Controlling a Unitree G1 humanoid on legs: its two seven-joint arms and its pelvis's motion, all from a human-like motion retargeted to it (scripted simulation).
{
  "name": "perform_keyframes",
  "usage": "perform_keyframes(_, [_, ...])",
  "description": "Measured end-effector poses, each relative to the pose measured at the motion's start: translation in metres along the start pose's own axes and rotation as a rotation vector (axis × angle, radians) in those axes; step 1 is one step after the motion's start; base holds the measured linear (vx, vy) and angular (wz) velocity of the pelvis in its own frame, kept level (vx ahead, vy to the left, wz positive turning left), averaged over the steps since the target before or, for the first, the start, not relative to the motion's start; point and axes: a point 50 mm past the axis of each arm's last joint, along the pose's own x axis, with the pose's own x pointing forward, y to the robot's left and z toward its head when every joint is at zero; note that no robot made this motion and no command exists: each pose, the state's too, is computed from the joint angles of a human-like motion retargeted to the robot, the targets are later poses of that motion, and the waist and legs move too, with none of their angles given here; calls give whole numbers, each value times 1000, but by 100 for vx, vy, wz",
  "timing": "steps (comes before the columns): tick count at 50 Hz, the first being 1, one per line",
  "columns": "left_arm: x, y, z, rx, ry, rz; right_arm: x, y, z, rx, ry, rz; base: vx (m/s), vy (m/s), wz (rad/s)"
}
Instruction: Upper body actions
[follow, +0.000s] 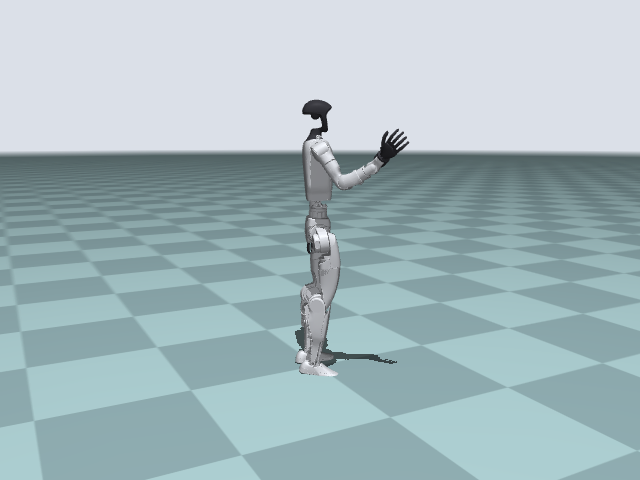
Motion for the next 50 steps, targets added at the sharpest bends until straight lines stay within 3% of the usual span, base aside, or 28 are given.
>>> perform_keyframes(14, [-1, 7, -2, -4, 9, 21, 26, 21, 102, 94, -508, -47, 0, 0, 0])
perform_keyframes(33, [-1, 14, -4, 12, 24, 36, -22, 45, 187, 23, -1159, 36, 0, 0, 0])
perform_keyframes(40, [-2, 14, -1, 17, 16, 38, -40, 53, 205, -61, -1406, 26, 0, 0, 0])
perform_keyframes(50, [-2, 13, 0, 13, 11, 37, -40, 59, 204, -52, -1413, 72, 0, 0, 0])
